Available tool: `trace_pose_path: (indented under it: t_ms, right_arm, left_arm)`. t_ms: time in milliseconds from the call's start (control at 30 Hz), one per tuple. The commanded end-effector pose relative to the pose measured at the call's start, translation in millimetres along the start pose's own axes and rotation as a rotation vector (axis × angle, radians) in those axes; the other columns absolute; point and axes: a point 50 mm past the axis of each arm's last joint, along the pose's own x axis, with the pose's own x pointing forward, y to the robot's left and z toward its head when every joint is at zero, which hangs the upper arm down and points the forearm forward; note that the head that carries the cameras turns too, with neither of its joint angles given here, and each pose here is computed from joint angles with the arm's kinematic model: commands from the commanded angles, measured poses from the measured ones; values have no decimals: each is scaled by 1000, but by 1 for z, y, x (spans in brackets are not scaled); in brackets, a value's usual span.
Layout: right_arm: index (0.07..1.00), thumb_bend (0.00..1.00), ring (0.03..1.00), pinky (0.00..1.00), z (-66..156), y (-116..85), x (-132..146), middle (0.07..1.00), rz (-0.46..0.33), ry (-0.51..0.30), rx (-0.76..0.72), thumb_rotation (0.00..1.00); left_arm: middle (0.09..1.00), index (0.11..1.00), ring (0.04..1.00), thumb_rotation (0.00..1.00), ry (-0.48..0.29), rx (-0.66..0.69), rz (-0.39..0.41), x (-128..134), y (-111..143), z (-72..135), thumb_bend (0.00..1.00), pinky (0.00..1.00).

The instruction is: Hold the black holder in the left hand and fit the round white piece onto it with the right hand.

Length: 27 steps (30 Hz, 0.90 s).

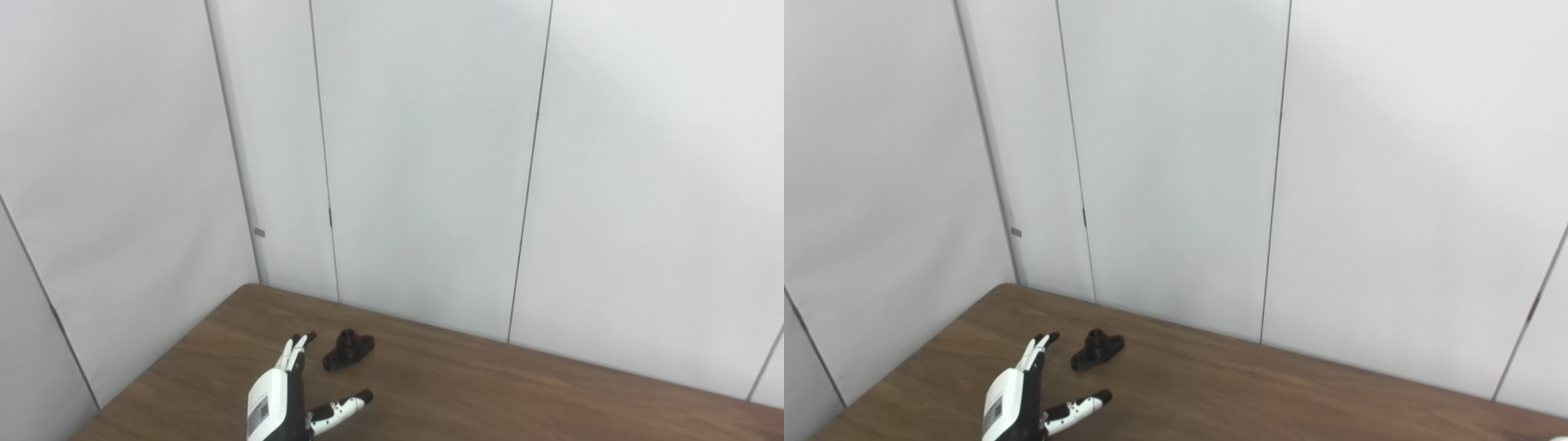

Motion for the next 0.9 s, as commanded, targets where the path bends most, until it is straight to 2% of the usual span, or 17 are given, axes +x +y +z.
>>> trace_pose_path:
  t_ms: [0, 200, 500, 867]
  right_arm:
    - [915, 857, 943, 896, -4, -4, -5, 957, 3, -4, -5, 827]
    - [911, 853, 939, 931, -4, -8, -5, 962, 6, -18, -20, 836]
    - [918, 824, 951, 937, -2, -10, -8, 972, 16, -23, -16, 833]
    - [918, 860, 949, 926, 1, -14, -14, 973, 23, -18, -18, 831]
  left_arm:
    - [961, 886, 951, 389, -27, 41, 45, 17, 5, 7, 1000, 933]
    - [979, 878, 991, 418, 43, 63, 0, 29, 0, -7, 1000, 998]
    - [1000, 878, 1000, 352, 156, 47, -43, 46, -10, -14, 1000, 1000]
    - [1000, 863, 993, 361, 211, 88, -56, 72, -24, -21, 1000, 1000]
